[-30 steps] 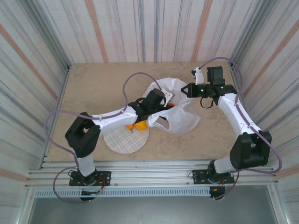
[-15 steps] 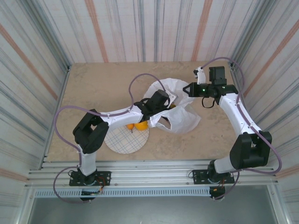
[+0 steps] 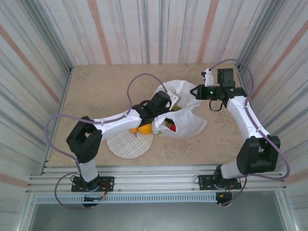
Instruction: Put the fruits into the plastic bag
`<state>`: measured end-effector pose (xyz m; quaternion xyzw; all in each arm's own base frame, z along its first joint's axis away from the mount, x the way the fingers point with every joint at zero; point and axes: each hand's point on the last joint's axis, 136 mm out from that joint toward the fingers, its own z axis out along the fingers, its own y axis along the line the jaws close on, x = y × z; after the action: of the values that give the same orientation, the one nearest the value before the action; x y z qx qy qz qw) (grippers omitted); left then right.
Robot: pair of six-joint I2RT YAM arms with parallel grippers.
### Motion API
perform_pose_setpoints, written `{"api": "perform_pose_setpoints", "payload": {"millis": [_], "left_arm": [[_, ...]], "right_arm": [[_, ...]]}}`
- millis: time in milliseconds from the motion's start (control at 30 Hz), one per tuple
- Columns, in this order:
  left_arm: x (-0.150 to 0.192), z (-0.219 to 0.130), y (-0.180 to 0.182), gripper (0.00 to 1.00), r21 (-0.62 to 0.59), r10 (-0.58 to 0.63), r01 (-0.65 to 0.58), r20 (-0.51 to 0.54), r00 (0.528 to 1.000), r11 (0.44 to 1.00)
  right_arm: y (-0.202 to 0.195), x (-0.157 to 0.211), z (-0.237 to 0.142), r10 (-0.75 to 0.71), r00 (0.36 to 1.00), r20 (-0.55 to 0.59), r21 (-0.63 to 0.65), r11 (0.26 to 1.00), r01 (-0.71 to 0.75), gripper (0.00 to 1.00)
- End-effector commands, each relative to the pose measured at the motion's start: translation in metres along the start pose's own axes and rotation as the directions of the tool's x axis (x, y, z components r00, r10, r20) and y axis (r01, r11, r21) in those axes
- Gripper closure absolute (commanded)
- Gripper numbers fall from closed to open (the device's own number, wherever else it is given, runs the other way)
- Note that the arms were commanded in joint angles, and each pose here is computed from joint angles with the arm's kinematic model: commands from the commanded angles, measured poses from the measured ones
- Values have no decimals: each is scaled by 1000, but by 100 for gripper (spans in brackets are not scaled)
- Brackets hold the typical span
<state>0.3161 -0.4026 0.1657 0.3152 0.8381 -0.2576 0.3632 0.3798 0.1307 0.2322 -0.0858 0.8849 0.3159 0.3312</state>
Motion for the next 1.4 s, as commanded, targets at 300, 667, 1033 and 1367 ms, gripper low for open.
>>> {"api": "perform_pose_setpoints", "payload": {"millis": [300, 667, 1033, 1367], "left_arm": [[17, -100, 19, 25, 47, -80, 76, 91, 993, 996], [54, -161, 81, 21, -184, -222, 245, 133, 966, 952], [116, -166, 165, 10, -490, -450, 410, 40, 892, 769], [129, -121, 173, 2, -476, -508, 430, -42, 860, 767]], "right_arm": [[-3, 3, -12, 14, 1000, 6, 2, 1000, -14, 100], [-3, 2, -12, 12, 1000, 15, 1, 1000, -12, 100], [-3, 2, -12, 17, 1000, 15, -1, 1000, -17, 100], [-2, 4, -11, 21, 1000, 10, -4, 1000, -21, 100]]}}
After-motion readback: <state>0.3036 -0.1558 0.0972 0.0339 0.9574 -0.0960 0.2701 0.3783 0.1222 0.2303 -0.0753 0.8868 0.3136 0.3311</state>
